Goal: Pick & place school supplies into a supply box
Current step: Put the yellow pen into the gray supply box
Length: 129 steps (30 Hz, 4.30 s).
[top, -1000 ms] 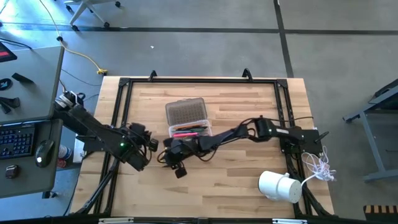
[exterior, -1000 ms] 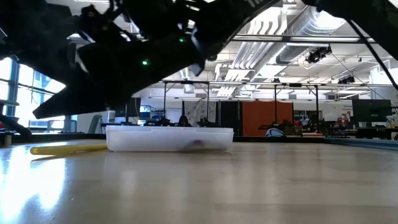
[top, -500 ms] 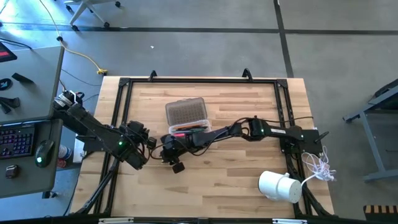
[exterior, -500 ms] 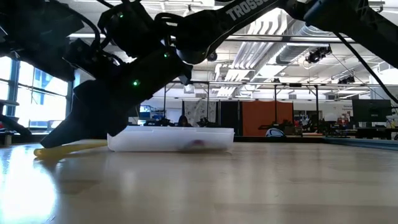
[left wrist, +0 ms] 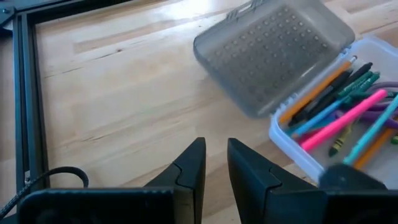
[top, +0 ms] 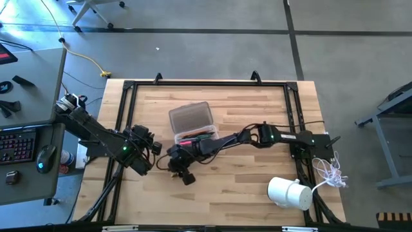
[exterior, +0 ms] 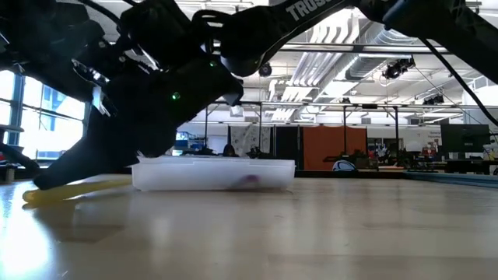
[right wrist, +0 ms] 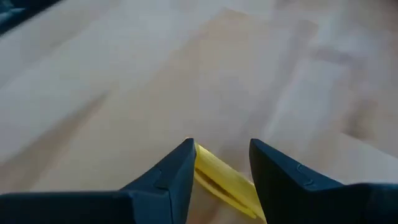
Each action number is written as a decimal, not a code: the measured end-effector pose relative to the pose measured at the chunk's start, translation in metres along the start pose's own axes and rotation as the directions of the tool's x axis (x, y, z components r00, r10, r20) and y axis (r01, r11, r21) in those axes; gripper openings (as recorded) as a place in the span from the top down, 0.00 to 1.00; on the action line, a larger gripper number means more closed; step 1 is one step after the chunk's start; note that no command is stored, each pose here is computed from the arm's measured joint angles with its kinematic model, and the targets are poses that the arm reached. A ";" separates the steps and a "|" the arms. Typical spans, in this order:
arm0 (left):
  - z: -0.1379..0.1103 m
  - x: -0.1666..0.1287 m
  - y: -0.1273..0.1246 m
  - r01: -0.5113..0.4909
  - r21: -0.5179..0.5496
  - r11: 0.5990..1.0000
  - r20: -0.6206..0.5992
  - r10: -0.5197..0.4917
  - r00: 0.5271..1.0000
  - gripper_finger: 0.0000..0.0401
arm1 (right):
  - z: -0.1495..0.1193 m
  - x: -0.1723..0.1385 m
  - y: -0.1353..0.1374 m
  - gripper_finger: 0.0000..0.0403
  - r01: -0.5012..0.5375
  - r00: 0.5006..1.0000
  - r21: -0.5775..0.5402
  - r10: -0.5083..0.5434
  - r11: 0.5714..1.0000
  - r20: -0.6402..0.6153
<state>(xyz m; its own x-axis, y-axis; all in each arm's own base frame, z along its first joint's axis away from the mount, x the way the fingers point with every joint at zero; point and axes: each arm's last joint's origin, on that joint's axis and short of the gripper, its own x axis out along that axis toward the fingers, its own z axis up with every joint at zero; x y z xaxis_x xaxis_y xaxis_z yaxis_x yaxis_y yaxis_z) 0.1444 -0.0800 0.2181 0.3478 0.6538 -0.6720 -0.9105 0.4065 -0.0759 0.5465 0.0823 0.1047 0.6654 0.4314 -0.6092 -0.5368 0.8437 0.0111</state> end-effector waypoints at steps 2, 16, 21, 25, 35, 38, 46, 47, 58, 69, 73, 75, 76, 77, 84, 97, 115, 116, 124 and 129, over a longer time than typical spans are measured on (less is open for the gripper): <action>0.000 0.000 0.000 0.000 0.000 1.000 0.000 0.000 1.000 0.75 | 0.002 0.003 0.009 0.65 -0.039 0.999 -0.013 0.039 0.999 0.005; 0.000 0.000 0.000 -0.002 0.004 1.000 0.000 0.002 1.000 0.75 | 0.027 0.001 0.050 0.65 -0.086 0.994 -0.300 0.102 0.950 0.039; 0.000 0.000 0.000 -0.002 0.010 1.000 0.000 0.002 1.000 0.75 | 0.030 -0.007 0.055 0.65 -0.099 0.995 -0.347 0.097 0.933 -0.025; 0.000 0.000 0.000 -0.002 0.009 1.000 0.000 0.002 1.000 0.75 | 0.025 -0.007 0.057 0.65 -0.188 0.982 -0.415 0.182 0.890 -0.055; 0.000 0.000 0.000 0.002 0.005 1.000 0.000 -0.002 1.000 0.75 | 0.023 0.005 0.059 0.65 -0.080 0.996 -0.572 0.085 0.816 -0.018; 0.000 0.000 0.000 0.001 0.005 1.000 -0.001 -0.001 1.000 0.75 | 0.023 0.007 0.059 0.65 -0.079 0.996 -0.573 0.089 0.816 -0.011; 0.000 0.000 0.000 0.001 0.006 1.000 0.000 -0.001 1.000 0.75 | 0.023 0.005 0.052 0.65 -0.064 0.997 -0.554 0.078 0.830 0.002; 0.000 0.000 0.000 0.001 0.005 1.000 0.000 -0.001 1.000 0.75 | 0.023 0.004 0.050 0.65 -0.055 0.997 -0.546 0.073 0.836 0.012; 0.000 0.000 0.000 0.001 0.006 1.000 0.000 -0.001 1.000 0.75 | 0.016 0.002 0.034 0.65 -0.070 0.996 -0.463 0.086 0.884 0.012; 0.000 0.000 0.000 0.002 0.023 1.000 0.003 -0.002 1.000 0.75 | 0.015 0.003 0.039 0.65 -0.101 0.994 -0.449 0.110 0.888 -0.007; 0.000 0.000 0.000 0.002 0.024 1.000 0.003 -0.002 1.000 0.75 | 0.013 0.004 0.043 0.65 -0.118 0.993 -0.459 0.117 0.881 -0.031; 0.000 0.000 0.000 0.002 0.025 1.000 0.002 -0.002 1.000 0.75 | 0.013 0.004 0.043 0.65 -0.112 0.993 -0.461 0.109 0.880 -0.033; 0.000 0.000 0.000 0.002 0.024 1.000 0.002 -0.002 1.000 0.75 | 0.013 0.004 0.043 0.65 -0.113 0.993 -0.461 0.110 0.880 -0.034; 0.000 0.000 0.000 0.002 0.025 1.000 0.002 -0.002 1.000 0.75 | 0.013 0.004 0.043 0.65 -0.113 0.993 -0.460 0.109 0.881 -0.034; 0.000 0.000 0.000 0.001 0.025 1.000 0.002 -0.001 1.000 0.75 | 0.011 0.004 0.046 0.68 -0.140 0.990 -0.449 0.119 0.882 -0.074; 0.000 0.000 0.000 0.001 0.025 1.000 0.002 -0.001 1.000 0.75 | 0.015 0.010 0.066 0.96 -0.137 0.990 -0.497 0.113 0.857 -0.078; -0.001 0.000 0.000 -0.008 0.060 0.998 -0.034 0.010 0.999 0.75 | 0.045 -0.019 0.052 0.97 0.571 0.613 -0.629 -0.784 0.528 -0.102; -0.001 0.000 0.000 -0.009 0.059 0.998 -0.037 0.011 0.999 0.75 | 0.042 -0.021 0.047 0.96 0.586 0.571 -0.626 -0.810 0.514 -0.130; -0.001 0.000 0.001 -0.013 0.062 0.998 -0.047 0.016 0.999 0.75 | 0.011 -0.035 0.025 0.90 0.562 0.464 -0.581 -0.806 0.589 -0.367; -0.001 0.000 0.001 -0.015 0.067 0.998 -0.046 0.019 0.999 0.75 | 0.017 -0.049 0.027 0.95 0.556 0.431 -0.588 -0.809 0.587 -0.400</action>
<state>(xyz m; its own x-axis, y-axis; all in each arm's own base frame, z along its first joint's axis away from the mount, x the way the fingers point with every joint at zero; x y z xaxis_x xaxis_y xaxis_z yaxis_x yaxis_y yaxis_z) 0.1433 -0.0805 0.2171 0.3204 0.6314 -0.7062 -0.8989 0.4379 -0.0162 0.5080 0.0892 0.1482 0.5139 -0.6240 -0.5886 -0.2503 0.5472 -0.7987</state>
